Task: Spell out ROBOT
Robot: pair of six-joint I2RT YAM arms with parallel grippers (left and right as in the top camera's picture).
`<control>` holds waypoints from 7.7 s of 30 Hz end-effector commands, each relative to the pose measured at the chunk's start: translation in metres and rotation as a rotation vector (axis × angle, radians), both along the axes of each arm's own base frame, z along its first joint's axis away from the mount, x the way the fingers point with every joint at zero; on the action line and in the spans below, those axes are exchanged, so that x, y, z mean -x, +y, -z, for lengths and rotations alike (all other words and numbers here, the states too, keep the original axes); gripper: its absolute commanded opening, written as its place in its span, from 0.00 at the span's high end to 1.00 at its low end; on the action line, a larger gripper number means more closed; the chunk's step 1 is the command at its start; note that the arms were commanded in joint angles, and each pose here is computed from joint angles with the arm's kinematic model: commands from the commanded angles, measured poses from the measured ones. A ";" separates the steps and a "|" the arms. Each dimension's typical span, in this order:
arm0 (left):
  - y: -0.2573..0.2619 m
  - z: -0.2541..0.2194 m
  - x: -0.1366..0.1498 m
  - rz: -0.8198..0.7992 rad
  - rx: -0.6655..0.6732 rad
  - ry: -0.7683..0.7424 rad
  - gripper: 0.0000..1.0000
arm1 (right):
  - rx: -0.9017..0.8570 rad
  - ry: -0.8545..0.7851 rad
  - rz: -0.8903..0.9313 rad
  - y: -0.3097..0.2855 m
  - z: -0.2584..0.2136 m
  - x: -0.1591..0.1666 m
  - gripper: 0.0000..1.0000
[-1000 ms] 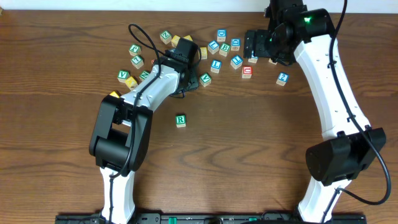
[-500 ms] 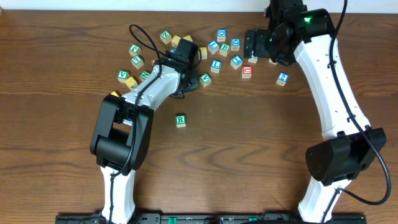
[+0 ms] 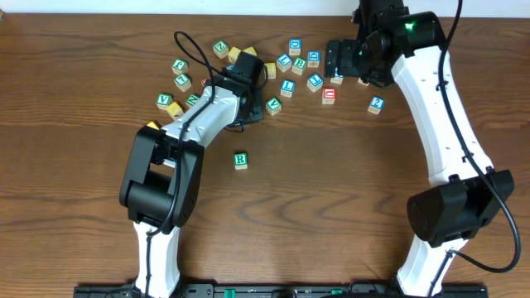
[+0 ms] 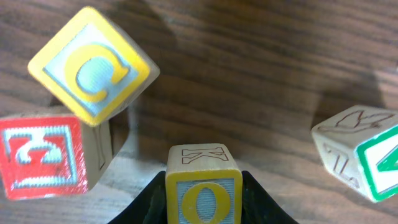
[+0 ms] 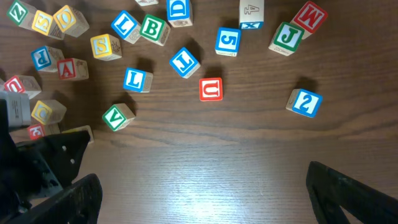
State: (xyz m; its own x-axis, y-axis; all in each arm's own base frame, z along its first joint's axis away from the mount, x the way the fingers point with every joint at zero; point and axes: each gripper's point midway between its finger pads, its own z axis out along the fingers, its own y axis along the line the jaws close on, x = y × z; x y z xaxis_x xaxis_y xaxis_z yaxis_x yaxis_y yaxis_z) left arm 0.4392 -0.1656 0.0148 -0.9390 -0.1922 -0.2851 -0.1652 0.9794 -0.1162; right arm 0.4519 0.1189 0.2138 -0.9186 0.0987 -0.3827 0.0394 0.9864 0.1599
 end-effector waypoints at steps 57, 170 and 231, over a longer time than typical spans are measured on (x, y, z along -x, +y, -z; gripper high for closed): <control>-0.086 -0.001 0.073 0.231 0.030 0.031 0.72 | 0.015 0.015 -0.012 0.001 0.007 0.001 0.01; -0.004 0.004 0.130 0.137 -0.038 0.204 0.38 | 0.014 0.036 0.113 -0.067 -0.021 0.023 0.01; -0.017 -0.005 0.119 0.225 0.015 0.205 0.70 | 0.013 0.036 0.113 -0.067 -0.021 0.023 0.01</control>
State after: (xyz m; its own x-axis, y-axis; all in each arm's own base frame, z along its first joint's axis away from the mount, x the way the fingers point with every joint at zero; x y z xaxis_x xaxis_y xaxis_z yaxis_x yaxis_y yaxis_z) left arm 0.3083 -0.1755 0.0112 -0.9982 -0.0042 -0.0591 0.0014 0.9956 -0.0937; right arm 0.4327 0.0529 0.2282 -0.9182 0.2059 -0.3385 0.1669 0.9759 0.1407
